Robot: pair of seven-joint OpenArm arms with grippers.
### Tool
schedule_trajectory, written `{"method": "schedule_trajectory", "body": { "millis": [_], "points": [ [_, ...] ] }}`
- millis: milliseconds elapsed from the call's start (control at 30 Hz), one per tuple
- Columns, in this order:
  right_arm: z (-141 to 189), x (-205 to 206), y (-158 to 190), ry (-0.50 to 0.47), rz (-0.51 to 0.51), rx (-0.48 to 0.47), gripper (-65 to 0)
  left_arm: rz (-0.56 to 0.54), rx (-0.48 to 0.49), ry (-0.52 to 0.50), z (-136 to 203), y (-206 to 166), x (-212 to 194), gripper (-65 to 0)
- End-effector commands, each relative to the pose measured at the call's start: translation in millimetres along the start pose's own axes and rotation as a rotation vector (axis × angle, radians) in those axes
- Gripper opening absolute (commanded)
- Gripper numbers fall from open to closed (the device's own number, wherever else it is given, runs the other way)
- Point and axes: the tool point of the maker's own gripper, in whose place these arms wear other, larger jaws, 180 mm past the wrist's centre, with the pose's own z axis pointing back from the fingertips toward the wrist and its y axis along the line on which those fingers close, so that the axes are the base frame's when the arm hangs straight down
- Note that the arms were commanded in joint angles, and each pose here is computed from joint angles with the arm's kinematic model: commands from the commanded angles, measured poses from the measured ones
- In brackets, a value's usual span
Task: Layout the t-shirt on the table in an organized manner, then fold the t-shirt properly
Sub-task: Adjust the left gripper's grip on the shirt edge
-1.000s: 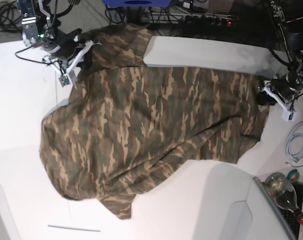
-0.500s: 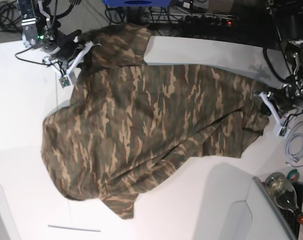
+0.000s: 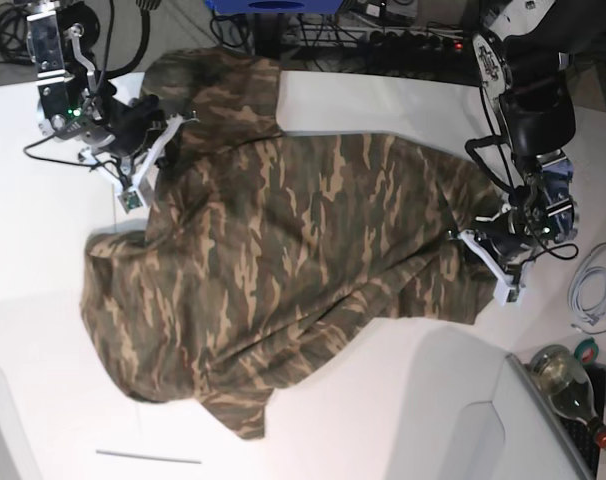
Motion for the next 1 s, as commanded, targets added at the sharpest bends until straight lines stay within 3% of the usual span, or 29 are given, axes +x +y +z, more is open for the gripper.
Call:
{"method": "schedule_trajectory", "body": {
  "millis": [0, 267, 400, 467, 533, 633, 833, 967],
  "points": [
    [3.2, 9.5, -1.7, -0.031, 0.002, -0.003, -65.0, 0.002, 0.009, -0.027, 0.1, 3.2, 10.1, -65.0],
    [2.2, 9.6, -2.5, -0.028, 0.001, -0.004, -65.0, 0.005, 0.027, -0.074, 3.5, 7.6, 25.8, -65.0],
    [2.2, 9.6, -2.5, -0.028, 0.001, -0.004, -65.0, -0.019, 0.044, -0.099, 11.4, 12.4, 31.6, -33.1],
    [2.1, 9.5, -2.0, -0.027, 0.002, -0.003, -65.0, -0.031, 0.051, -0.112, 15.7, 13.7, 33.2, -22.9],
    [2.1, 9.5, -2.0, -0.027, 0.002, -0.003, -65.0, -0.006, 0.057, -0.166, 26.3, 18.4, 41.7, -17.6],
    [2.1, 9.5, -2.0, -0.027, 0.002, -0.003, -65.0, 0.096, 0.072, -0.247, 50.4, 35.0, 45.3, -17.8],
    [2.3, 9.4, -2.6, -0.027, 0.003, -0.004, -65.0, 0.175, 0.127, -0.259, 86.4, 77.3, 15.0, -17.8],
    [2.5, 9.1, -3.5, -0.026, 0.006, -0.007, -65.0, 0.204, 0.067, -0.308, 92.0, 86.4, -0.8, -17.8]
  ]
}}
